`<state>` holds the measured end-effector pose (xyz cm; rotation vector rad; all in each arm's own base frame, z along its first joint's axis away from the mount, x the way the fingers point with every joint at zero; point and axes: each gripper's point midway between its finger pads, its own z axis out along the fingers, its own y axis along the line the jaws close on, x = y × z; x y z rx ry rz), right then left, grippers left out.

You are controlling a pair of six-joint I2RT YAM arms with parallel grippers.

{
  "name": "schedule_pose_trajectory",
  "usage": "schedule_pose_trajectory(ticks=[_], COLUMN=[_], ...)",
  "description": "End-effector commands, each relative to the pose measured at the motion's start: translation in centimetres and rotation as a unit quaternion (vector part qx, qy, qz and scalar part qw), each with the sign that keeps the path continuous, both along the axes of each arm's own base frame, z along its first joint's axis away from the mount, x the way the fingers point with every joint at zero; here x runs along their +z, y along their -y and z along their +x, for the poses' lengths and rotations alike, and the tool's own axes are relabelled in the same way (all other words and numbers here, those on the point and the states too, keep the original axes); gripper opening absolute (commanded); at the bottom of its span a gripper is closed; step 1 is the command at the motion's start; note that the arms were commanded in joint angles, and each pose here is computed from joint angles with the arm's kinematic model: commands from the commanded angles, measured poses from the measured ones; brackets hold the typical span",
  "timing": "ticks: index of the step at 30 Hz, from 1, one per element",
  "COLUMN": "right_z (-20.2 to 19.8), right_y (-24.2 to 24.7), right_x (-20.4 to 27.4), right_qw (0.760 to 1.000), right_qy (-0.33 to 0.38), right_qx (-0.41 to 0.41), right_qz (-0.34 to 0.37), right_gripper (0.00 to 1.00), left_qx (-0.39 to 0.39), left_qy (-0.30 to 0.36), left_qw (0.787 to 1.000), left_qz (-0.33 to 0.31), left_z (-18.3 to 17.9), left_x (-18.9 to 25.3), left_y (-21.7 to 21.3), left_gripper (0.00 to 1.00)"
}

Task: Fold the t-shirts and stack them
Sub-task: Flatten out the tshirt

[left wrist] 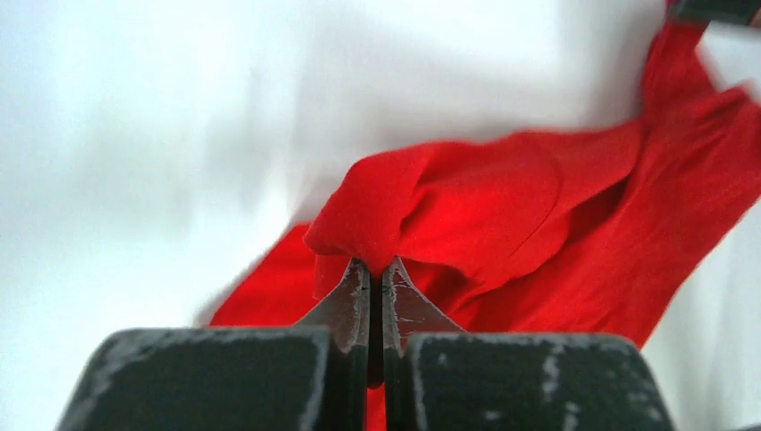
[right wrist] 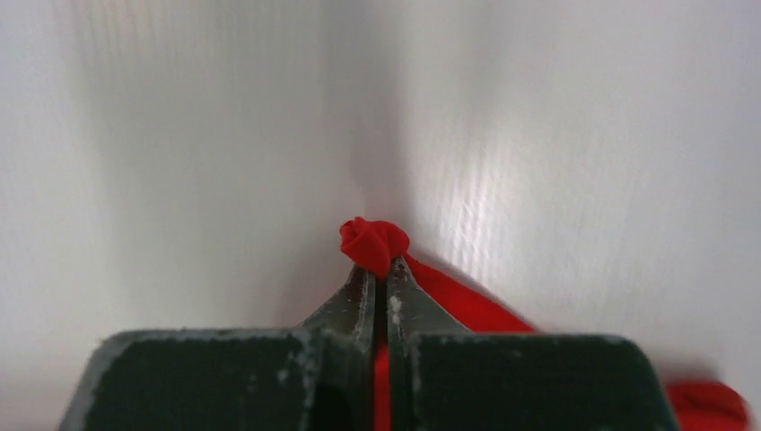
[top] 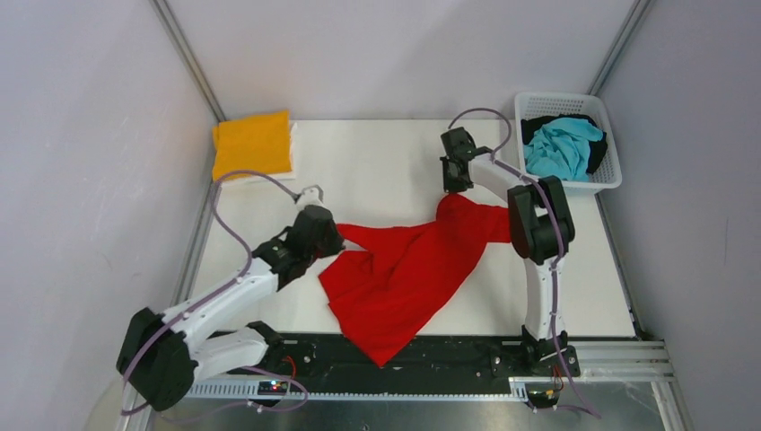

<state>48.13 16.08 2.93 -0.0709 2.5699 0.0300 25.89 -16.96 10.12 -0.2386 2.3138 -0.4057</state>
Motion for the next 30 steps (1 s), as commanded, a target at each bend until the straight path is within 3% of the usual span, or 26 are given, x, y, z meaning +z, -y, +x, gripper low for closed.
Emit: schedule_pose_trajectory(ticks=[1,5,9,12,15,19,23,30], right_z=[1.0,-1.9,-8.1,-12.0,-17.6,-24.0,-28.8,-32.1], right_y=[2.6,4.8,6.0,6.8,8.3,10.2,11.8,12.9], right_x=[12.9,24.4,35.1,39.7,45.3,50.0,52.7,55.8], right_qw=[0.988,0.953,0.903,0.874,0.828,0.78,0.751,0.73], right_qy=[0.152,0.291,0.413,0.465,0.536,0.599,0.635,0.66], right_qx=[-0.04,-0.052,-0.034,-0.022,-0.011,-0.002,-0.003,0.002], right_qz=[0.014,0.064,0.119,0.142,0.164,0.179,0.183,0.178], right_gripper=[0.0,0.0,0.0,0.0,0.0,0.0,0.0,0.0], left_qx=[0.077,0.133,0.155,0.165,0.187,0.202,0.188,0.176], left_qy=[0.138,0.23,0.306,0.366,0.415,0.464,0.504,0.539], left_qw=[0.987,0.964,0.939,0.914,0.887,0.855,0.832,0.809], left_qz=[-0.011,-0.016,-0.026,-0.063,-0.081,-0.11,-0.138,-0.152], left_z=[3.2,2.5,0.4,-2.6,-5.6,-9.6,-12.9,-15.6], left_x=[10.0,17.5,24.0,29.4,33.2,37.1,39.7,42.8], left_y=[-3.1,-6.6,-9.6,-11.9,-14.9,-18.0,-19.6,-20.9], left_gripper=[0.0,0.0,0.0,0.0,0.0,0.0,0.0,0.0])
